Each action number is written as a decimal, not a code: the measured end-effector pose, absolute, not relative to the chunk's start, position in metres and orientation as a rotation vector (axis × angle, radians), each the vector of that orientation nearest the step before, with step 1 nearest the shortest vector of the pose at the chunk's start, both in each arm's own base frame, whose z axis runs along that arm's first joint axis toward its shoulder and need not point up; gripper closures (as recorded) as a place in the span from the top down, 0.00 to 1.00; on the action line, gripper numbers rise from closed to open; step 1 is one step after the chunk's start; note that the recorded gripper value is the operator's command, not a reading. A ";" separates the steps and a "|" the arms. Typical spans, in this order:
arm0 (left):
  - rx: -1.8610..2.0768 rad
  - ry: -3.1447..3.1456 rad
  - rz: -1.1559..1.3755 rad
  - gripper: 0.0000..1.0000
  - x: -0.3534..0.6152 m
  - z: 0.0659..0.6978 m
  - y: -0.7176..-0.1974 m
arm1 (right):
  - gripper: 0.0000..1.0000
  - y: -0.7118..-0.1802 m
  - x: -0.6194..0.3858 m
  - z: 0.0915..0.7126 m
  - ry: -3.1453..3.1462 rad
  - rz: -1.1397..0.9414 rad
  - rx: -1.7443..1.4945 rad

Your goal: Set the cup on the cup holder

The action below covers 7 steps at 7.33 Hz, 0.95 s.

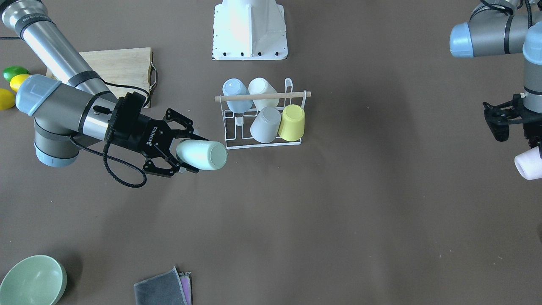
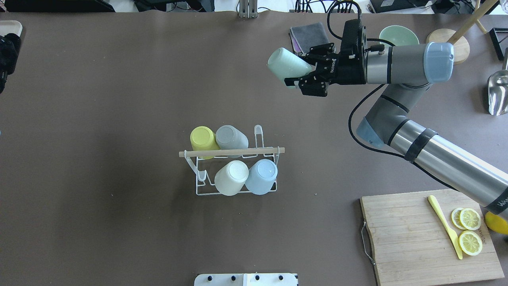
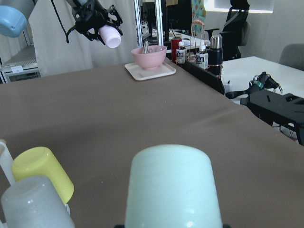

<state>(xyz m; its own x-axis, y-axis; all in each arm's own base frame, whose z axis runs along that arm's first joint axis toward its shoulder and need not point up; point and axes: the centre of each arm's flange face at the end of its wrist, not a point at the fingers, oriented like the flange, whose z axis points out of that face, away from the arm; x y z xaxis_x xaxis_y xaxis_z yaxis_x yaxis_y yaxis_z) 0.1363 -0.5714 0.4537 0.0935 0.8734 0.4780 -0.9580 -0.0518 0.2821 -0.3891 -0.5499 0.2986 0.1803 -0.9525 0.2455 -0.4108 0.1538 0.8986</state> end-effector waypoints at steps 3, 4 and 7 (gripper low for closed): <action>0.781 0.004 1.496 0.37 0.153 0.438 -0.566 | 0.08 -0.508 -0.430 0.292 -1.478 -0.528 1.559; 0.794 0.022 1.479 0.37 0.154 0.435 -0.566 | 0.08 -0.494 -0.443 0.298 -1.490 -0.501 1.574; 0.863 0.083 1.366 0.37 0.154 0.410 -0.557 | 0.08 -0.473 -0.463 0.305 -1.492 -0.467 1.622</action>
